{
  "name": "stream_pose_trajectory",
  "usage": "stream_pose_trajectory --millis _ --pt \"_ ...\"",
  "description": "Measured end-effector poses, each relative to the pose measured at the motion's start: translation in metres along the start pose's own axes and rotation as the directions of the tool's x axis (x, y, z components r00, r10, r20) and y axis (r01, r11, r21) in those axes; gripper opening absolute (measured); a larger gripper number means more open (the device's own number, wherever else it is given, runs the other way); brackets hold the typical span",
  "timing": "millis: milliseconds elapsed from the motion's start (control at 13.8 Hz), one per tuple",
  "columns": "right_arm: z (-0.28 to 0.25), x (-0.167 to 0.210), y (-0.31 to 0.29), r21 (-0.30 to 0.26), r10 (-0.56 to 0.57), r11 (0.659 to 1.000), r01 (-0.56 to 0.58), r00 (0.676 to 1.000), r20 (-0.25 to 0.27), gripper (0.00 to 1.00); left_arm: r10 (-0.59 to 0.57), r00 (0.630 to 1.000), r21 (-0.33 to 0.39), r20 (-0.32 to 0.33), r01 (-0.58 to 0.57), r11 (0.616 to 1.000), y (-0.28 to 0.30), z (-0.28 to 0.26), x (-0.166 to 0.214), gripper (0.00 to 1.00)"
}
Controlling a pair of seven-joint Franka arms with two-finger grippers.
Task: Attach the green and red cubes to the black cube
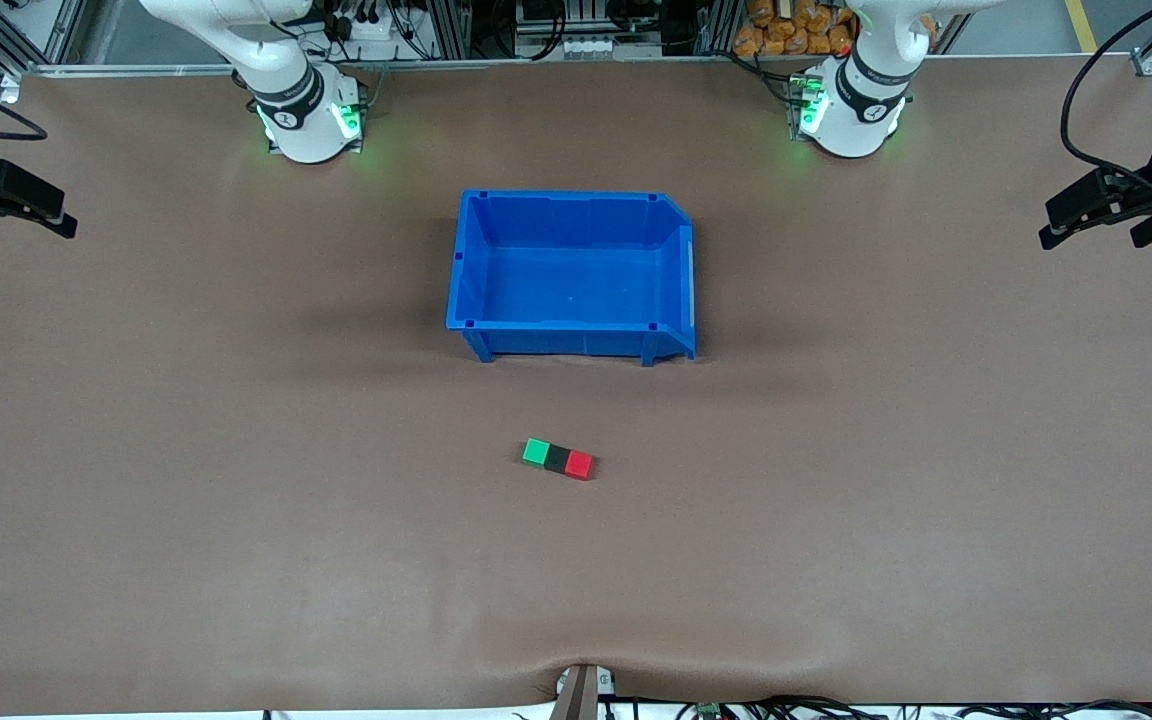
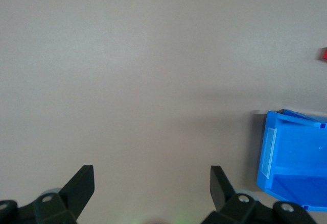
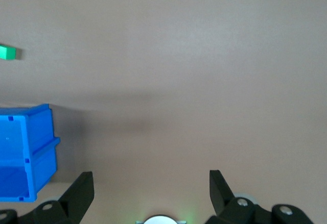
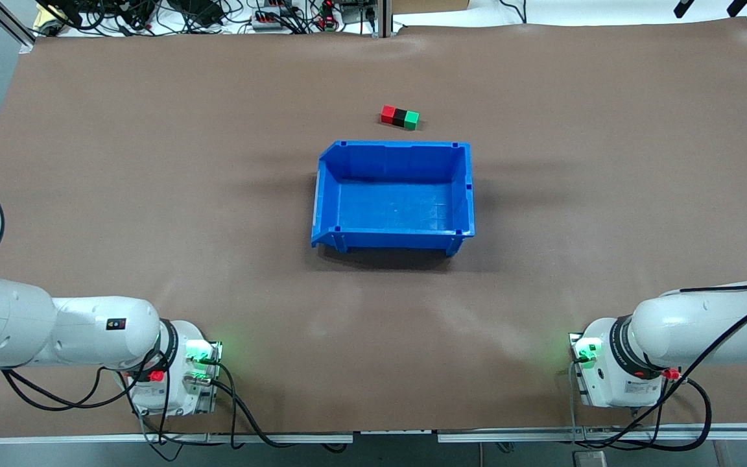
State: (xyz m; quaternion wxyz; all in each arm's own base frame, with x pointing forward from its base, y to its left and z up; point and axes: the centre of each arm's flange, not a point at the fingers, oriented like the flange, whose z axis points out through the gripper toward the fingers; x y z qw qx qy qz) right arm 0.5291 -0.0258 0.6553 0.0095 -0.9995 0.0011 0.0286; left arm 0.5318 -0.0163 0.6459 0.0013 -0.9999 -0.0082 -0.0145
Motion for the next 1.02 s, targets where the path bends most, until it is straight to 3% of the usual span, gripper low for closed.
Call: stream_pose_trajectory --millis 1017 --pt "0.0008 0.0025 -0.0016 -0.001 -0.001 1.000 0.001 1.000 -0.014 1.00 0.005 1.000 -0.001 -0.010 -0.005 1.000 0.0025 -0.0049 0.0001 1.00"
